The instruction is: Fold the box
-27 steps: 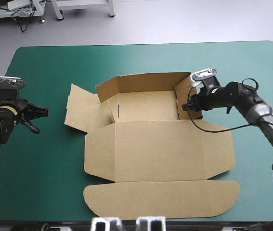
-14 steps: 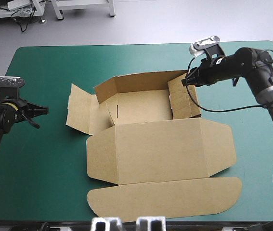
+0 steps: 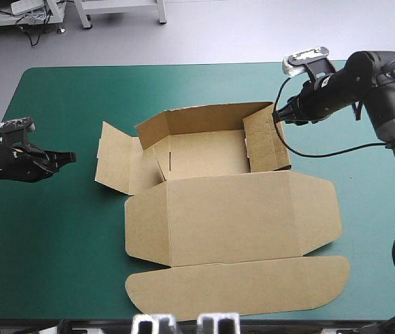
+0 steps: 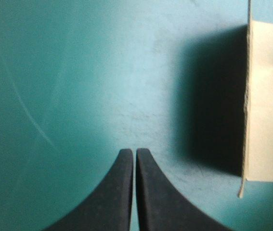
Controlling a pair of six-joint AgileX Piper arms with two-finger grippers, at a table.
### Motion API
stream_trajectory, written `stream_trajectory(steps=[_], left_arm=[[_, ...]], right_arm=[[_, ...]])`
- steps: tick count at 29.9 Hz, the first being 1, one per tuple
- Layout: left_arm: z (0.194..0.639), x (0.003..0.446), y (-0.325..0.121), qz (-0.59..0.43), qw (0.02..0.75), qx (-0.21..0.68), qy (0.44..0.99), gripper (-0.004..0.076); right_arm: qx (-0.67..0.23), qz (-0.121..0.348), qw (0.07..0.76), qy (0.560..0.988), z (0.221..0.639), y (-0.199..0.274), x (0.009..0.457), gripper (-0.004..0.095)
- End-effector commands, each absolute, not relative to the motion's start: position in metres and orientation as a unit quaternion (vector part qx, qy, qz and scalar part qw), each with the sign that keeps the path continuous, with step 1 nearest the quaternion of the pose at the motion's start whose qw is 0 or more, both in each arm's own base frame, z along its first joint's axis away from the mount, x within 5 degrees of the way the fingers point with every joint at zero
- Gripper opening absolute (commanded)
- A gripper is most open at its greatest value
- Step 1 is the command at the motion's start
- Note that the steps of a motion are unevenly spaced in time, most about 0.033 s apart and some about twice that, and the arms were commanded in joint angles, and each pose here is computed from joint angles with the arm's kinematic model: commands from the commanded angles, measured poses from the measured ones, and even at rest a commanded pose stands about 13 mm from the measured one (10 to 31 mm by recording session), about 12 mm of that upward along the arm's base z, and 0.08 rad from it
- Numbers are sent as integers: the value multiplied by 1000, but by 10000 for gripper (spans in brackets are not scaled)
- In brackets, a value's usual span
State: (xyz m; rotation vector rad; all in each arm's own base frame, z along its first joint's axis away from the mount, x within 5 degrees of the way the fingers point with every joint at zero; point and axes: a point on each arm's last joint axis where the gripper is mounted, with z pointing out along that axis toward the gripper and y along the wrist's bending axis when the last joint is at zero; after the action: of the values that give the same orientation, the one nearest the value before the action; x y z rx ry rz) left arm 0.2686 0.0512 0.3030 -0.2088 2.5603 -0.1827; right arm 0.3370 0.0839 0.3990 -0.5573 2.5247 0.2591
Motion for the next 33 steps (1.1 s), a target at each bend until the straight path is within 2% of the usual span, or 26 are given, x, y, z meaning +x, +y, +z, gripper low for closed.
stream_trajectory(steps=[1, 13, 18, 20, 21, 23, 29, 33], left_arm=[[320, 267, 45, -95, 302, -71, 946, 4], [319, 264, 42, -110, 286, -71, 949, 4], [320, 265, 43, -102, 292, -45, 950, 4], [321, 267, 44, -93, 306, -38, 947, 4], [322, 268, 45, -90, 315, -40, 944, 4], [323, 270, 47, -80, 332, -41, 939, 4], [329, 267, 79, -94, 371, -109, 918, 4], [336, 259, 99, -158, 405, -135, 890, 4]], right_arm=[[-198, 98, 288, 932, 394, 85, 350, 328], [-192, 110, 187, 957, 308, 97, 401, 325], [-186, 153, 142, 960, 290, 105, 403, 321], [-201, 164, 120, 958, 284, 107, 402, 250], [-198, 167, 118, 959, 283, 108, 402, 190], [-193, 167, 119, 960, 284, 108, 402, -14], [-192, 168, 149, 955, 310, 105, 391, -18], [-197, 167, 181, 949, 336, 103, 378, -18]])
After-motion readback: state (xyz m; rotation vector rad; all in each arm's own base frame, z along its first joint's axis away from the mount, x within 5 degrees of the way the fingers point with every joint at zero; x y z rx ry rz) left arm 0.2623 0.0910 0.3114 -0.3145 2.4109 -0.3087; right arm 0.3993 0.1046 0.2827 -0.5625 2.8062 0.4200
